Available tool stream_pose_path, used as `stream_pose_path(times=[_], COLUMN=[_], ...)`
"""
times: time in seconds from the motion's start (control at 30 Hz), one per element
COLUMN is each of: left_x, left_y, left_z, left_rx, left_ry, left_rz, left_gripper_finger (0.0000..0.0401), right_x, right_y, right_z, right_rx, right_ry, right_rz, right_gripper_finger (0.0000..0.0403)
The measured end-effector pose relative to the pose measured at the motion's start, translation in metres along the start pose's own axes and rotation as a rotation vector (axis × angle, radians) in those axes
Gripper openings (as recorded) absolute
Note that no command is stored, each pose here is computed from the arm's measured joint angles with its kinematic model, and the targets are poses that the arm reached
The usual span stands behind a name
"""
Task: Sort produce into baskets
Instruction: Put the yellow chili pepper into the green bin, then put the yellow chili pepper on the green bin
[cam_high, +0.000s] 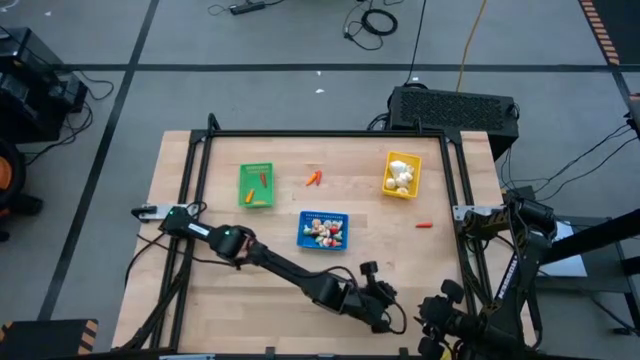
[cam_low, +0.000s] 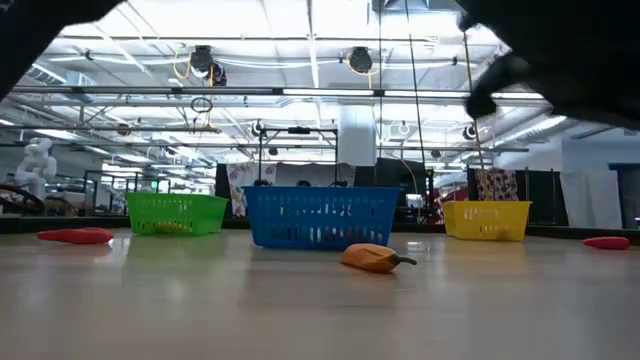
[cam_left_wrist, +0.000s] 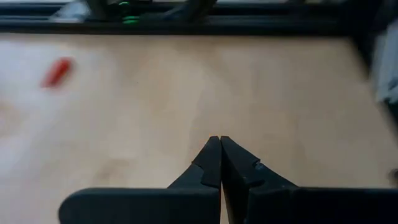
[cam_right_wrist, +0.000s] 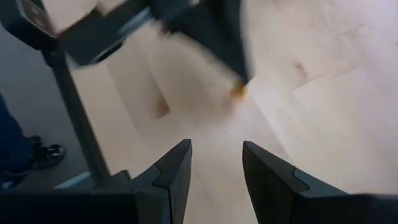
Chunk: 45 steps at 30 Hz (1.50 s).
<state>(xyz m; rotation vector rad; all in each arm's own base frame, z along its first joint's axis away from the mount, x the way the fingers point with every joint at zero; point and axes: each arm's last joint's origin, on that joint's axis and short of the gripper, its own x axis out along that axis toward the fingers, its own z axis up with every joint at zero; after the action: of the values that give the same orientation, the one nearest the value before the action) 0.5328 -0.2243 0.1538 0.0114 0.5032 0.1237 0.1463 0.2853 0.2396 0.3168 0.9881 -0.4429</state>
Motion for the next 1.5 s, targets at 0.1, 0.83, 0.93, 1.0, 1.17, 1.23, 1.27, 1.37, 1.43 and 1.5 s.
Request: stream_pose_path(times=[0.1,0.83,0.93,1.0,1.17,1.23,1.27,1.37,1.43,1.5], left_x=[-0.020,-0.039,-0.030,-0.025,-0.018,-0.017,-0.015,-0.010,-0.006,-0.002], left_y=[0.008,0.080,0.099,0.109,0.118,0.118,0.119,0.119,0.118,0.118], left_z=[0.011,0.006,0.005,0.006,0.012,0.012,0.011,0.005,0.001,-0.006], left_rx=[0.103,0.165,0.122,0.078,0.077,0.079,0.072,0.071,0.070,0.072], left_ry=[0.079,0.484,0.535,0.554,0.521,0.518,0.515,0.535,0.530,0.548], left_rz=[0.103,0.148,0.060,-0.020,-0.160,-0.162,-0.161,-0.166,-0.167,-0.163], left_gripper_finger=[0.0001,0.0067,0.0106,0.0130,0.0180,0.0194,0.0199,0.0208,0.0209,0.0210], right_x=[-0.001,-0.003,-0.003,-0.003,-0.001,0.000,0.000,0.001,0.001,0.001], right_y=[0.003,0.010,0.010,0.010,0.009,0.009,0.009,0.009,0.009,0.009], right_z=[-0.001,-0.003,-0.002,-0.001,0.002,0.003,0.004,0.004,0.005,0.005], right_rx=[0.017,0.046,0.014,-0.004,-0.058,-0.070,-0.075,-0.084,-0.085,-0.085], right_ry=[0.003,-0.065,-0.093,-0.099,-0.103,-0.104,-0.105,-0.105,-0.105,-0.105], right_rz=[0.033,0.106,0.106,0.102,0.089,0.085,0.083,0.081,0.080,0.076], right_gripper_finger=[0.0134,0.0134,0.0134,0.0134,0.0134,0.0134,0.0134,0.0134,0.0134,0.0134])
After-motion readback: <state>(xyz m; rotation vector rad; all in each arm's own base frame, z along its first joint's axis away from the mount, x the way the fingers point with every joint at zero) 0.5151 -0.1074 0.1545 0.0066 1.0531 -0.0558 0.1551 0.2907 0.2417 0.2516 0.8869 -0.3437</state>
